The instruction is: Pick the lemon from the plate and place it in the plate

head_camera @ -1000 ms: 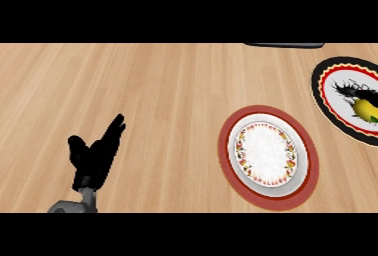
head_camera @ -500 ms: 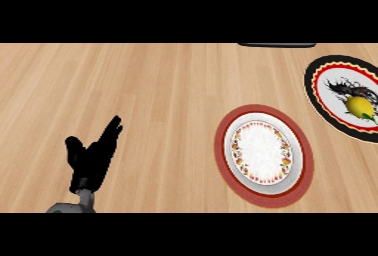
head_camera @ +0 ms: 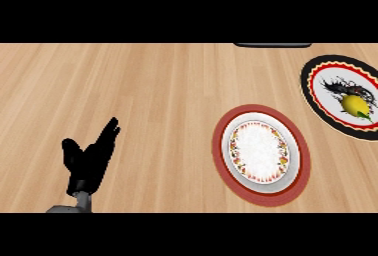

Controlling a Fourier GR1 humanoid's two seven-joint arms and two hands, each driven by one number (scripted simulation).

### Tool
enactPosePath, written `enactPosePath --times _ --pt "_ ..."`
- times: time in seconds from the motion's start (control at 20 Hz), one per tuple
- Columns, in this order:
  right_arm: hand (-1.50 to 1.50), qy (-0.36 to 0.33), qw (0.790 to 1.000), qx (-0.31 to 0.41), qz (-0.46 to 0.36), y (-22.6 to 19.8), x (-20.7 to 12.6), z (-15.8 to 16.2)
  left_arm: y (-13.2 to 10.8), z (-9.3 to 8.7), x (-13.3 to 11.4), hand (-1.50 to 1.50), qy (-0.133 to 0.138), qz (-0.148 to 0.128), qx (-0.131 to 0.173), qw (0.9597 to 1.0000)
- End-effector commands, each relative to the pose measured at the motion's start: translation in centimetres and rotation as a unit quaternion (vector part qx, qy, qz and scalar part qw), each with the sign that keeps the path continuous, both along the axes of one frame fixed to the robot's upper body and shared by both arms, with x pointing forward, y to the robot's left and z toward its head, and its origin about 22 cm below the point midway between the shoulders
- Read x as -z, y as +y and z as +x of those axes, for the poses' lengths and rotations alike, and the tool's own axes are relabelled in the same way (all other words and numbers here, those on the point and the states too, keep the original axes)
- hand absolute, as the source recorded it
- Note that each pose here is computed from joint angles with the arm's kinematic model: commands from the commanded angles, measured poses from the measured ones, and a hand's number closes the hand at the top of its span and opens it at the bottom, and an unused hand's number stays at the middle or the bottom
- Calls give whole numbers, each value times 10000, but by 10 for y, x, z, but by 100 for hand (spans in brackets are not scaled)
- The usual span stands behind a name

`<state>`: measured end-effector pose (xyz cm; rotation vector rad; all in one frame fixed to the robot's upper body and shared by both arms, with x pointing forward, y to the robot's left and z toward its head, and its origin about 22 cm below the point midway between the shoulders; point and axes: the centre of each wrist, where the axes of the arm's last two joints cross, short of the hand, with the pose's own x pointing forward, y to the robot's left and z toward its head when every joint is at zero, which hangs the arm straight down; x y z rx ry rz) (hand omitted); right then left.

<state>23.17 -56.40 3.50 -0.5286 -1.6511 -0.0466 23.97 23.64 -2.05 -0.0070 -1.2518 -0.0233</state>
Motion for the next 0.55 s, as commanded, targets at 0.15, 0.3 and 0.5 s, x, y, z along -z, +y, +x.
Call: enactPosePath --times 0.15,0.3,0.5 --pt "-150 310 9989 -184 -290 -13 11 -34 11 -6 1 0 294 -52 -25 9995" --pt "-150 367 9984 -190 -398 -11 20 -42 1 -6 21 0 330 19 -77 9994" --pt "-150 305 9988 -192 -325 -15 23 -53 5 -10 9 0 298 -12 -36 9995"
